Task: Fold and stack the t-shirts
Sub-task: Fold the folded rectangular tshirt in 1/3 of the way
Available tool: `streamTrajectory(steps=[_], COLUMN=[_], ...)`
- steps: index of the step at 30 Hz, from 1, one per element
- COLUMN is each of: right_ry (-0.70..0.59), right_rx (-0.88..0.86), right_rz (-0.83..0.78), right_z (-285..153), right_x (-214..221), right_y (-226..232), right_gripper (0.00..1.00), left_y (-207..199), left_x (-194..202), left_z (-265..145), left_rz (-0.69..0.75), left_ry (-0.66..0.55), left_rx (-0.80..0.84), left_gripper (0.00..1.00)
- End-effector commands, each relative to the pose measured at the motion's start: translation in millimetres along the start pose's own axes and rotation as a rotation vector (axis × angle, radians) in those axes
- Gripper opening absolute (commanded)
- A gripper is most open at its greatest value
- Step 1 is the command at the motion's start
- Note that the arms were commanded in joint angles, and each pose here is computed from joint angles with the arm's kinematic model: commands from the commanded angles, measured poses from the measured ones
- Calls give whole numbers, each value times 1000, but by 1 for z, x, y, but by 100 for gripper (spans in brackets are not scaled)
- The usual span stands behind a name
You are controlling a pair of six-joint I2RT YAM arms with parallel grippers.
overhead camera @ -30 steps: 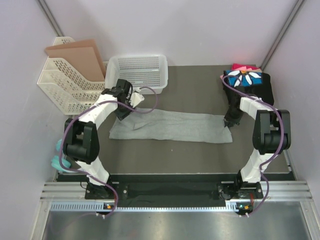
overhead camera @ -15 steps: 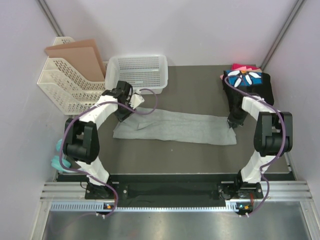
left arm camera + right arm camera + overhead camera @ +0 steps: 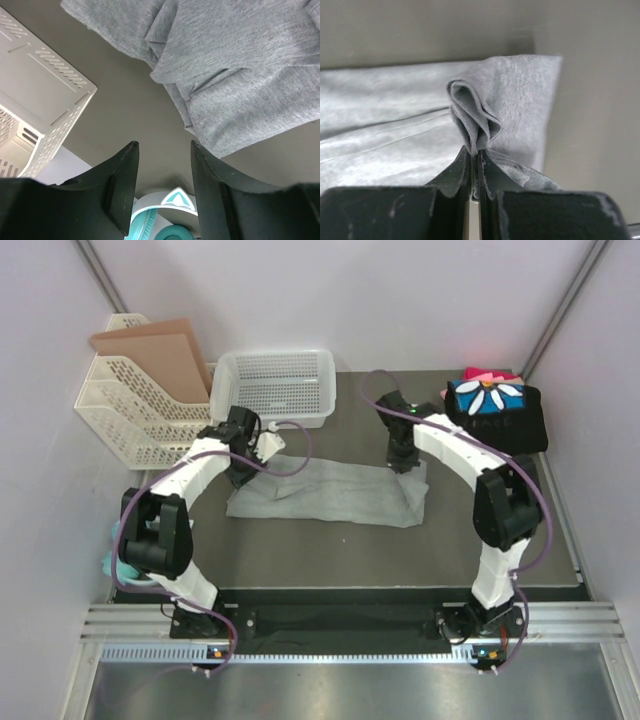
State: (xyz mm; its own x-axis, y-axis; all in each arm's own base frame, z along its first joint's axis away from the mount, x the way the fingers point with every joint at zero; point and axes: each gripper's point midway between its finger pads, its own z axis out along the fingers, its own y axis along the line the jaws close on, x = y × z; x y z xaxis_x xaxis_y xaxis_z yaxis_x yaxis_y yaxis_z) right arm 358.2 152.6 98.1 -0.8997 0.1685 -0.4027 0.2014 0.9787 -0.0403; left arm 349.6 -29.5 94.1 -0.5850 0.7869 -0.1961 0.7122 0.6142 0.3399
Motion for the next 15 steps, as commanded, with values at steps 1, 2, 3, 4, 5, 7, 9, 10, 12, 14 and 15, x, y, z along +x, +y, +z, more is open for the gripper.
streamTrajectory(steps=[1, 2, 3, 4, 5, 7, 9, 10, 12, 14, 15], right_ry=[5, 6, 18, 11, 15, 16, 22, 13, 17, 5, 5], right_rx=[14, 12, 13, 4, 0, -9, -15, -23, -28, -48, -51], right_rz=[-36, -42, -59, -60, -67, -81, -103, -104, -125, -130, -139], right_z=[-4, -3, 1, 0, 0, 1, 2, -2, -4, -10, -11], right_x=[5, 6, 12, 10, 11, 13, 20, 16, 22, 22, 25], right_y=[36, 41, 50, 57, 62, 76, 88, 94, 103, 114, 118], right_gripper=[0, 0, 0, 0, 0, 0, 0, 0, 0, 0, 0], left_y=[11, 11, 11, 11, 11, 10, 8, 10, 9, 8, 8], left_x=[-2, -2, 1, 2, 3, 6, 9, 9, 10, 11, 12], left_z=[-13, -14, -13, -13, -13, -12, -11, -11, -9, -7, -7], left_rz=[1, 1, 2, 2, 2, 6, 8, 7, 7, 6, 6], left_ry=[-49, -49, -45, -43, -43, -38, -36, -40, -36, -33, -30], left_rx=[-52, -56, -56, -56, -57, -57, -55, -61, -56, -54, -53], left_gripper=[51, 51, 51, 51, 51, 51, 51, 51, 51, 51, 51])
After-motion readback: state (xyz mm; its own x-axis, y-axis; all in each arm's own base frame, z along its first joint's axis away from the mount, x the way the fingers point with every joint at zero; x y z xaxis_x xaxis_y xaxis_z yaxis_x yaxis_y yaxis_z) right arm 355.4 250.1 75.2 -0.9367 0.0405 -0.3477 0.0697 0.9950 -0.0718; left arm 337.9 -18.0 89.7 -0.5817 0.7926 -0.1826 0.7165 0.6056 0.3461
